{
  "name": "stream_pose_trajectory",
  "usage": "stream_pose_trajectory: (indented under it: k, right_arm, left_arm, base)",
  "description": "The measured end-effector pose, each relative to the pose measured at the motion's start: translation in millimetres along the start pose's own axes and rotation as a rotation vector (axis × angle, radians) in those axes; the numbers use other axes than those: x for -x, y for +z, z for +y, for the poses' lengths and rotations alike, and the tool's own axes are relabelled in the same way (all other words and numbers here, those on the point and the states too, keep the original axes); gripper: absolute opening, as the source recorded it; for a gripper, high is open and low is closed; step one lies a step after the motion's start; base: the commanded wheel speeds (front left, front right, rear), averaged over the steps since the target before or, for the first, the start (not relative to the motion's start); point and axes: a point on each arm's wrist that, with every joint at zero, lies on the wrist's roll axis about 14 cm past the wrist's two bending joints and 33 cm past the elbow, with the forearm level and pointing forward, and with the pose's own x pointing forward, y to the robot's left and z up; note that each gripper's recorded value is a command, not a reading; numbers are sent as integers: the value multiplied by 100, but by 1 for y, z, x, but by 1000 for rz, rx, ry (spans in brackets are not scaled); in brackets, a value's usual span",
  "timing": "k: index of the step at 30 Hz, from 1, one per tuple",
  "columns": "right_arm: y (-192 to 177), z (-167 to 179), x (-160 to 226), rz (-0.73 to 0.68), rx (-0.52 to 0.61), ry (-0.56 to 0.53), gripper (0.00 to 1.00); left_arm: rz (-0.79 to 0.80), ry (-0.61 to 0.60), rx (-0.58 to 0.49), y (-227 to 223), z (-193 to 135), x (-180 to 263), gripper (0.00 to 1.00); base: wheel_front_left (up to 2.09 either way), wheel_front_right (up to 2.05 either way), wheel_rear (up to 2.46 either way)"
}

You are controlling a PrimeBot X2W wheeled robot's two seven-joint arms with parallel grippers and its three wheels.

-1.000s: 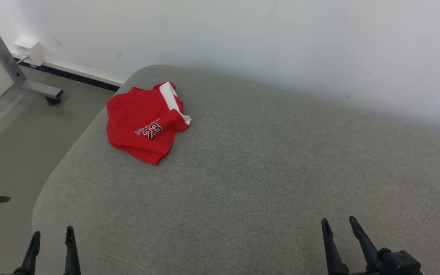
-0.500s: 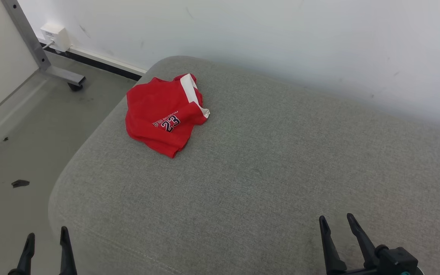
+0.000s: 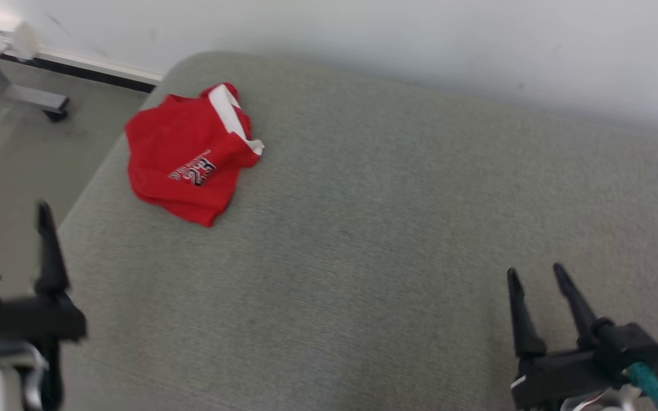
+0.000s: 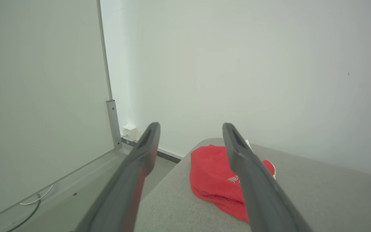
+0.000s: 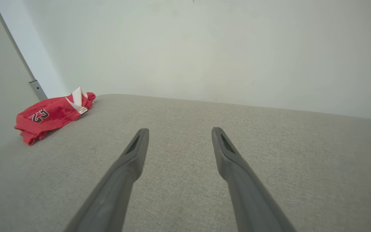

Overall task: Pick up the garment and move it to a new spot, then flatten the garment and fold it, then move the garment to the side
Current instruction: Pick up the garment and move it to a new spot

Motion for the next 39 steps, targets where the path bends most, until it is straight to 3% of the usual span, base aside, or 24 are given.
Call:
stream_pose_trajectory:
  k: [9, 17, 26, 32, 39]
  right_arm:
    - [3, -82, 6, -12, 68, -186, 100]
    - [-8, -139, 26, 9, 95, -343, 100]
    - [-27, -172, 47, 72, 113, -437, 100]
    - [-33, -183, 53, 97, 126, -469, 100]
    - [-31, -186, 55, 99, 136, -481, 100]
  left_arm:
    - [-143, -105, -15, 45, -48, -127, 100]
    - [-22, -177, -27, -2, -95, -193, 100]
    - [322, -191, -59, -120, -114, -206, 100]
    - [545, -191, -56, -190, -122, -186, 100]
    - [769, -184, -43, -237, -125, -155, 100]
  base:
    - [0, 0, 0]
    - [0, 0, 0]
    - [0, 0, 0]
    - [0, 0, 0]
    - [0, 0, 0]
